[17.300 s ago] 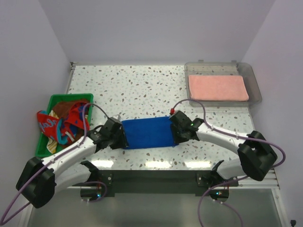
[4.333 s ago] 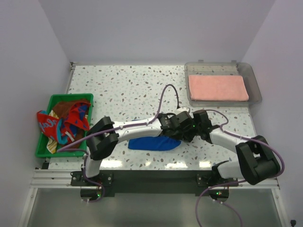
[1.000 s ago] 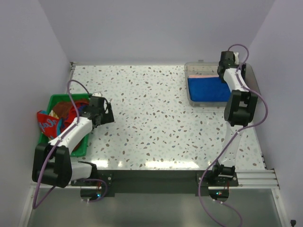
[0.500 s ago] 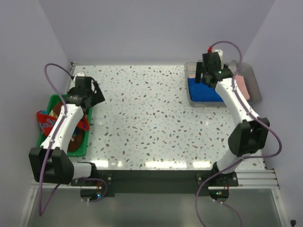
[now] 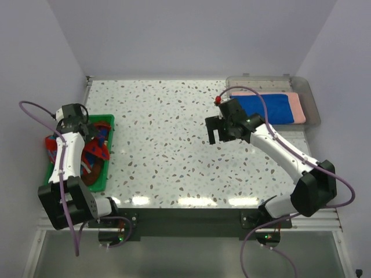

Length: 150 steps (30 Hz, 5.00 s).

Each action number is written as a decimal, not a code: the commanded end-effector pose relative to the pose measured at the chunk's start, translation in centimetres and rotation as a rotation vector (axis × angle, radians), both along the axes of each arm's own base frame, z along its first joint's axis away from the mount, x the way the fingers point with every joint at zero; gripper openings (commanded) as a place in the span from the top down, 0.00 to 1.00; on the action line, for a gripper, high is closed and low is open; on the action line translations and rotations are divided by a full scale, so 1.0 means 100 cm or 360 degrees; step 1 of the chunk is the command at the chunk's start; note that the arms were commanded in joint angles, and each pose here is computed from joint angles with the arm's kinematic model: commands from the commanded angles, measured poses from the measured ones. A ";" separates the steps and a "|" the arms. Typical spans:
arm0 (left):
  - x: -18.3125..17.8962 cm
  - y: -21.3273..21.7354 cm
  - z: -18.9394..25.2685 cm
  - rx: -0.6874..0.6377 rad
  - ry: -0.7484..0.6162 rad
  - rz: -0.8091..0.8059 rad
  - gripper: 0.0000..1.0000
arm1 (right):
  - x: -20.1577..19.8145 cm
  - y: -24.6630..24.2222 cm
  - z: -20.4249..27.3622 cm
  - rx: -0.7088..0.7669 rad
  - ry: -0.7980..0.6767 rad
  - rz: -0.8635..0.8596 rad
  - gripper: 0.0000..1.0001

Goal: Fold and stack the towels
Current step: Grab crumpled towel, then move the towel to the center of the board, then flatten out the crumpled towel

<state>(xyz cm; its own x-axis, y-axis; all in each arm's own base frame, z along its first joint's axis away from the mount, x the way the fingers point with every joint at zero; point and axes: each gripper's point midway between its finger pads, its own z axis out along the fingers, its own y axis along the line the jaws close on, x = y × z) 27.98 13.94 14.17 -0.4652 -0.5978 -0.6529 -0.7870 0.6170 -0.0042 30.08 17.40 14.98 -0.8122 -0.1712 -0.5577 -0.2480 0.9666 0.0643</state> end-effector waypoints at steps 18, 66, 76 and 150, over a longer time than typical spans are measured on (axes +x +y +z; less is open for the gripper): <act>0.039 -0.020 0.069 -0.0073 -0.0399 -0.0158 1.00 | -0.024 -0.008 0.021 0.0081 -0.0026 -0.0037 0.01; -0.052 -0.459 0.018 -0.0694 -0.0309 -0.1977 0.28 | -0.029 -0.046 -0.008 0.0023 -0.0164 -0.0351 0.25; 0.049 -0.492 -0.022 -0.0464 -0.0246 -0.1910 0.32 | -0.021 -0.031 -0.063 0.0170 0.0087 -0.0360 0.40; 0.135 -0.301 -0.067 -0.0069 0.0012 -0.1408 0.24 | 0.123 0.043 -0.128 -0.0111 0.0230 0.0213 0.73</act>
<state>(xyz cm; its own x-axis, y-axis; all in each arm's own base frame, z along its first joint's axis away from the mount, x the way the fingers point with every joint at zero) 39.66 -15.81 5.92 -0.8051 -0.0405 -0.5918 -0.0296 0.9992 -0.0281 41.05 23.65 2.06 -0.8423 -0.3376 -0.4202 -0.4170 0.9021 0.1110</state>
